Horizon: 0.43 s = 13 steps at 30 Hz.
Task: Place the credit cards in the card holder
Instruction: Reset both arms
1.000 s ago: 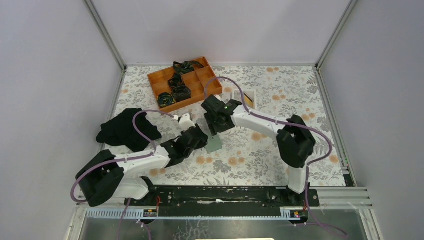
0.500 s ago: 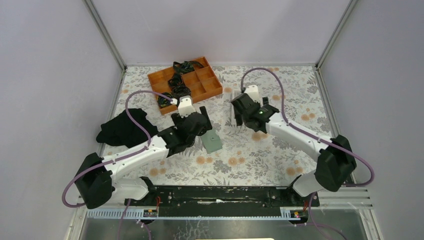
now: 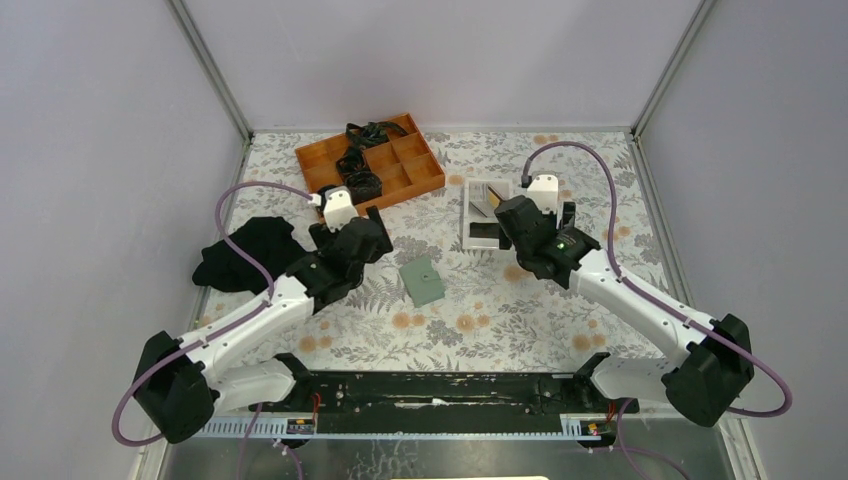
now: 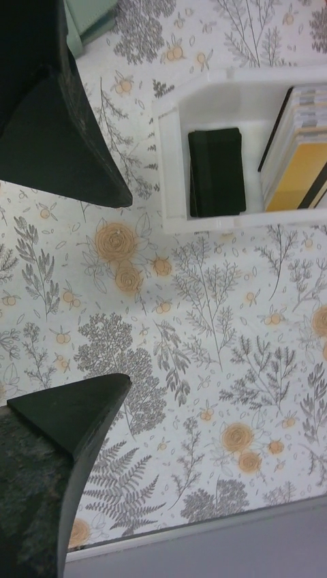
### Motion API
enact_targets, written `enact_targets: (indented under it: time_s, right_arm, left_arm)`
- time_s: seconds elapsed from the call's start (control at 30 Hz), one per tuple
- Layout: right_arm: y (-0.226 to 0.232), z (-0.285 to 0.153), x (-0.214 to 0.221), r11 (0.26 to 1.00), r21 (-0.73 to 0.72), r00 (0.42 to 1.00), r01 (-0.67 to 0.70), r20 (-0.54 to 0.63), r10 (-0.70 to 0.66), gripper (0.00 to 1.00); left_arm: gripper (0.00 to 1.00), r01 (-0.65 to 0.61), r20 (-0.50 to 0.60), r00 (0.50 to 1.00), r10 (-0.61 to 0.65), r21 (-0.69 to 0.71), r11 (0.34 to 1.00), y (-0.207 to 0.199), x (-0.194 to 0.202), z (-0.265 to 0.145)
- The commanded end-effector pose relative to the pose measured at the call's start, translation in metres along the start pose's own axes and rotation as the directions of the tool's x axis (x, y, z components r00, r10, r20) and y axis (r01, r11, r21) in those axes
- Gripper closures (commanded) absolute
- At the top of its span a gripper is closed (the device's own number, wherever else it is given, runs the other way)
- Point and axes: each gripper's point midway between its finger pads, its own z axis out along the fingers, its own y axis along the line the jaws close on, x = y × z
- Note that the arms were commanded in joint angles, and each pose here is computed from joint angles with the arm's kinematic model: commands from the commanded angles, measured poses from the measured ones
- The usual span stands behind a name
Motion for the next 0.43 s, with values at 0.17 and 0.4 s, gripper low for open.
enact_targets:
  time_s: [0.17,0.4]
  right_arm:
    - [-0.0286,-0.0099,-0.0134,0.988,0.139,0.998,-0.063,0.03,0.06,0.01]
    - [-0.0253,-0.013,-0.0161,0.995,0.069,0.995,-0.075,0.07,0.07,0.01]
  left_arm:
    - [0.0,-0.044,0.016,0.999,0.044,-0.033,0.999,0.0205,-0.0018,0.0008]
    - [0.0,-0.044,0.029,0.999,0.044,-0.004,0.999,0.0206,-0.0032,0.0003]
